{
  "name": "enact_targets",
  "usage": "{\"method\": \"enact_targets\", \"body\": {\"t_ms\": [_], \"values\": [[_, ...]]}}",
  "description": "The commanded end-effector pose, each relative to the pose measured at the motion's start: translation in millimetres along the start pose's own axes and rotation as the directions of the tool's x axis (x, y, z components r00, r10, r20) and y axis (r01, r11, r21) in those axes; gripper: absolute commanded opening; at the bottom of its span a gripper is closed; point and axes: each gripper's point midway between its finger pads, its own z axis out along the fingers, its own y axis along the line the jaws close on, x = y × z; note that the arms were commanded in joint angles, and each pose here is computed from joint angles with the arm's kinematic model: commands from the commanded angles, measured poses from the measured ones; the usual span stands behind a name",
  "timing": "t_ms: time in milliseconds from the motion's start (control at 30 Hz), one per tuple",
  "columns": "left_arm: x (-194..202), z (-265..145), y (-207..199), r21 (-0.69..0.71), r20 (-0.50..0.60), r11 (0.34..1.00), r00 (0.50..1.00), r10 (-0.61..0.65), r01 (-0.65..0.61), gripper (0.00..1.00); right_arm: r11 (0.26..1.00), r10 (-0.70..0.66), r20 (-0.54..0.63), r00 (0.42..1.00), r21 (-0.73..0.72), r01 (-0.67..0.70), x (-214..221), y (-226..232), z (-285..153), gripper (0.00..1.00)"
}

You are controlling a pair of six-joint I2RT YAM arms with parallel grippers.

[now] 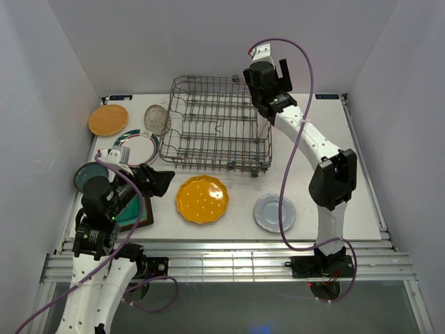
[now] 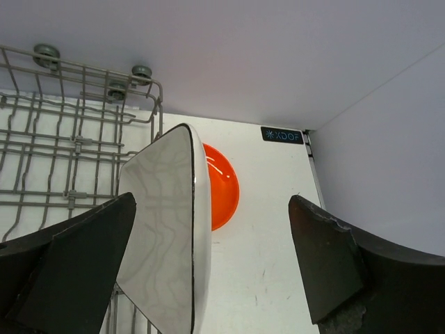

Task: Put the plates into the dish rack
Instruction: Insert the plate into the dish rack.

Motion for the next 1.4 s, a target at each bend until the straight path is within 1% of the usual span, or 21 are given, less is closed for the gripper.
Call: {"method": "enact_targets", "body": {"t_ms": [0, 33, 100, 133, 200, 267, 300, 433, 500, 533, 633, 667, 733, 900, 933, 1000, 1100, 1133, 1233, 1300, 1367], "values": [[0, 2, 1, 0.001, 0.000, 1.000, 1.000, 0.004, -0.004, 0.98, 0.987, 0.157, 0.091, 0.983, -0.061, -0.152, -45, -23, -29, 0.98], [0, 3, 2, 0.001, -0.002, 1.000, 1.000, 0.004, -0.004, 0.98, 0.982, 0.179, 0.103, 0.979, -0.074, -0.171, -50, -27, -36, 0.99], [1, 3, 2, -0.001, -0.005, 1.000, 1.000, 0.002, -0.002, 0.98, 0.975, 0.209, 0.103, 0.973, -0.095, -0.199, -48, -28, -42, 0.94], [1, 4, 2, -0.001, -0.007, 1.000, 1.000, 0.001, -0.001, 0.98, 0.970, 0.233, 0.118, 0.965, -0.104, -0.221, -55, -36, -50, 0.93], [0, 4, 2, -0.002, -0.005, 1.000, 1.000, 0.002, -0.002, 0.98, 0.960, 0.266, 0.123, 0.956, -0.125, -0.251, -50, -36, -56, 0.93], [0, 3, 3, -0.005, -0.004, 1.000, 1.000, 0.000, 0.000, 0.98, 0.943, 0.323, 0.167, 0.931, -0.144, -0.302, -62, -49, -71, 0.93], [0, 3, 3, -0.008, -0.003, 1.000, 1.000, 0.000, 0.000, 0.98, 0.936, 0.338, 0.158, 0.928, -0.160, -0.314, -55, -47, -73, 0.94], [2, 5, 4, -0.011, -0.009, 1.000, 1.000, -0.004, 0.004, 0.98, 0.901, 0.426, 0.181, 0.887, -0.171, -0.398, -63, -70, -92, 0.96], [1, 5, 4, -0.007, -0.009, 1.000, 1.000, -0.003, 0.003, 0.98, 0.891, 0.450, 0.174, 0.876, -0.163, -0.425, -57, -79, -92, 0.98], [1, 5, 3, -0.006, -0.010, 1.000, 1.000, -0.004, 0.004, 0.98, 0.873, 0.484, 0.181, 0.856, -0.170, -0.458, -61, -87, -98, 0.99], [1, 5, 4, -0.010, -0.007, 1.000, 1.000, -0.003, 0.003, 0.98, 0.842, 0.536, 0.172, 0.827, -0.184, -0.508, -53, -106, -97, 1.00], [1, 5, 4, -0.013, -0.006, 1.000, 1.000, -0.005, 0.005, 0.98, 0.818, 0.571, 0.161, 0.805, -0.195, -0.541, -51, -109, -96, 1.00], [1, 4, 4, -0.015, -0.003, 1.000, 1.000, -0.004, 0.004, 0.98, 0.790, 0.607, 0.144, 0.782, -0.217, -0.573, -44, -120, -90, 1.00], [1, 4, 4, -0.017, 0.001, 1.000, 1.000, -0.003, 0.003, 0.98, 0.723, 0.682, 0.068, 0.729, -0.214, -0.656, -15, -130, -68, 1.00], [0, 3, 4, -0.015, 0.005, 1.000, 1.000, -0.001, 0.002, 0.98, 0.714, 0.690, 0.054, 0.721, -0.208, -0.668, -9, -130, -64, 0.96], [0, 3, 4, -0.018, 0.005, 1.000, 1.000, -0.002, 0.002, 0.98, 0.683, 0.721, 0.020, 0.693, -0.188, -0.706, 6, -134, -52, 0.94], [0, 3, 5, -0.021, 0.007, 1.000, 1.000, -0.001, 0.002, 0.98, 0.646, 0.746, -0.050, 0.664, -0.190, -0.740, 29, -133, -32, 0.92], [0, 3, 5, -0.021, 0.007, 1.000, 1.000, -0.003, 0.003, 0.98, 0.622, 0.760, -0.090, 0.643, -0.185, -0.761, 39, -126, -23, 0.91], [-1, 3, 5, -0.022, 0.009, 1.000, 1.000, -0.002, 0.003, 0.98, 0.583, 0.777, -0.167, 0.608, -0.177, -0.793, 63, -117, -5, 0.88], [-2, 2, 4, -0.020, 0.012, 1.000, 1.000, -0.001, 0.002, 0.98, 0.564, 0.785, -0.184, 0.592, -0.185, -0.805, 72, -114, 3, 0.85], [-2, 1, 4, -0.022, 0.017, 1.000, 1.000, 0.000, 0.000, 0.98, 0.549, 0.789, -0.215, 0.575, -0.172, -0.818, 89, -105, 12, 0.85]]}}
